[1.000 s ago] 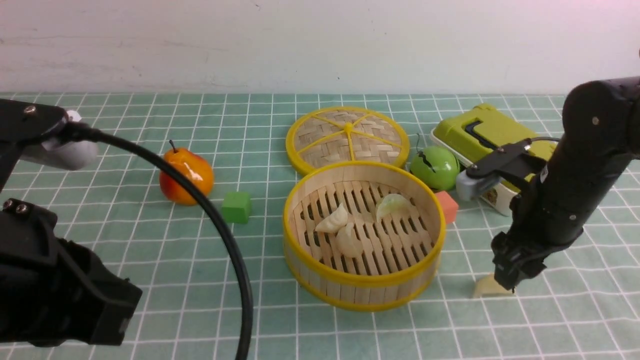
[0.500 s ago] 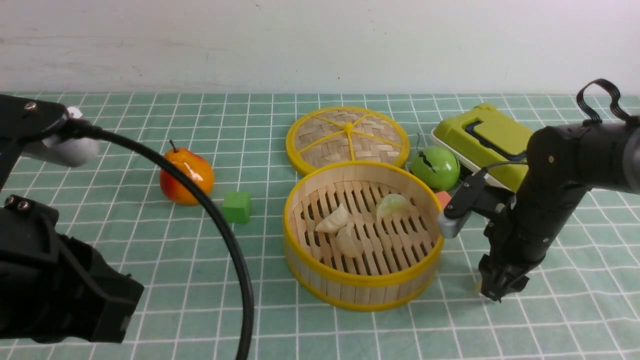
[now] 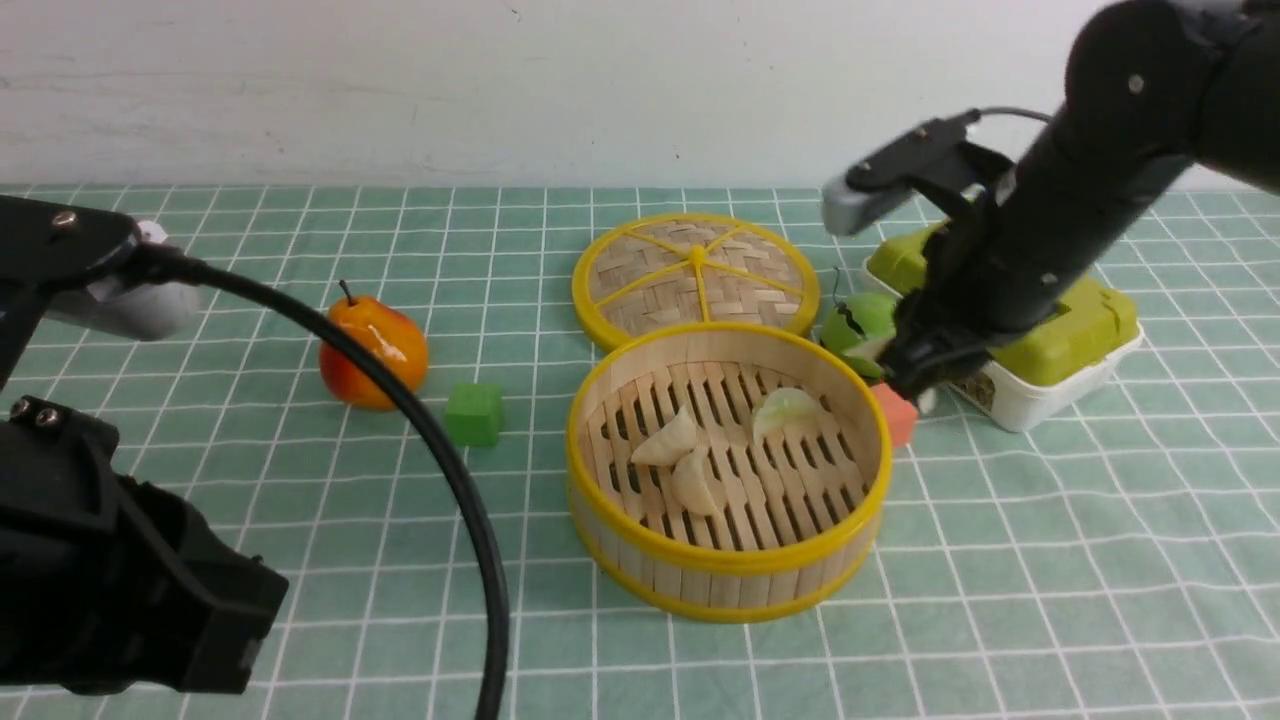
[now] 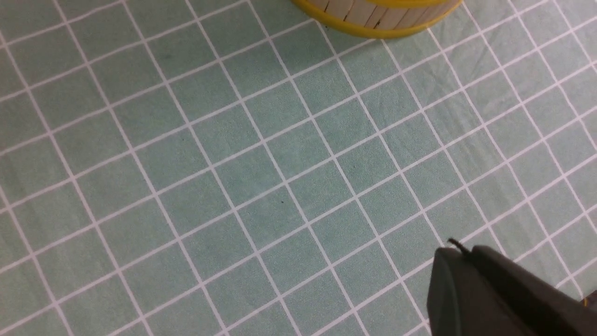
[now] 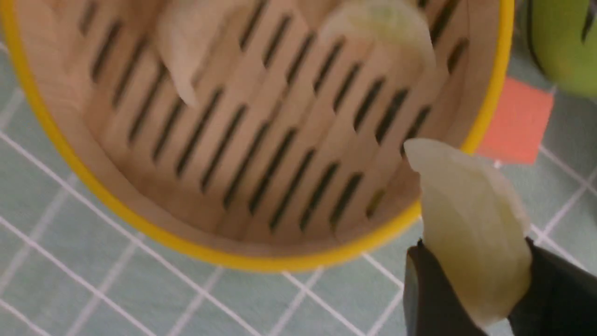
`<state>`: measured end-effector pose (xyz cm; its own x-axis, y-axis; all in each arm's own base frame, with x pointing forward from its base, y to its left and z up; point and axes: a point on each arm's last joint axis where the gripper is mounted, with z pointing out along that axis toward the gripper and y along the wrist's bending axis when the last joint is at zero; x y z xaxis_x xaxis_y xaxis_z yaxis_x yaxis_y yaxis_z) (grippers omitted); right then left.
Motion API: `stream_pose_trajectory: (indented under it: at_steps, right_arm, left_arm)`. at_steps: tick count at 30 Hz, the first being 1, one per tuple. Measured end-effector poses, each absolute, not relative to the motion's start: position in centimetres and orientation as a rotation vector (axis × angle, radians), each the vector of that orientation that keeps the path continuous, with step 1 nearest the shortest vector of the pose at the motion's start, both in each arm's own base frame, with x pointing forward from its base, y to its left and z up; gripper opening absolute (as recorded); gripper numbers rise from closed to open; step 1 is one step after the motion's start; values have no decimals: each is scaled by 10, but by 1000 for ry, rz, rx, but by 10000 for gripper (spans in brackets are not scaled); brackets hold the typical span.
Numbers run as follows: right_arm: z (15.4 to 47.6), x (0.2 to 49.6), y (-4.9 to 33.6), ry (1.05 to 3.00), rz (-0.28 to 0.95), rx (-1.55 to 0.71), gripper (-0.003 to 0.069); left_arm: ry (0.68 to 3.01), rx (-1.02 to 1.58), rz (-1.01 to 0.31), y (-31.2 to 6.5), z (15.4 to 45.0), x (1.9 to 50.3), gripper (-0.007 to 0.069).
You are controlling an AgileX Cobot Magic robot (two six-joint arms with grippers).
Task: Put the dumplings into the steamer on the table with the blue tablecloth.
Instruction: 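Place the dumpling in the bamboo steamer basket with the right gripper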
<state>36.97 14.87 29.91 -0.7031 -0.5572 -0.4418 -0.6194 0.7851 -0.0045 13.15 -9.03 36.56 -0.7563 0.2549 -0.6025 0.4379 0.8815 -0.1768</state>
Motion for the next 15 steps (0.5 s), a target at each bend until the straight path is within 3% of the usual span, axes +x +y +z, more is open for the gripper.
stream_pose_trajectory:
  at_steps: [6,7,11,15]
  right_arm:
    - [260,374,192,2608,253,-888,230]
    - [242,379,201,2642,250,-867,230]
    - [207,390,208,2701,214,-775,230]
    - [198,393,208,2725,198,-736,256]
  left_arm:
    - [2459,497,-415,-91,364,132,19]
    - [2461,497,-415,-90,361,130,19]
    - [2466,496,-414,-84,352,121,20]
    - [2460,469,-426,-75,344,106,22]
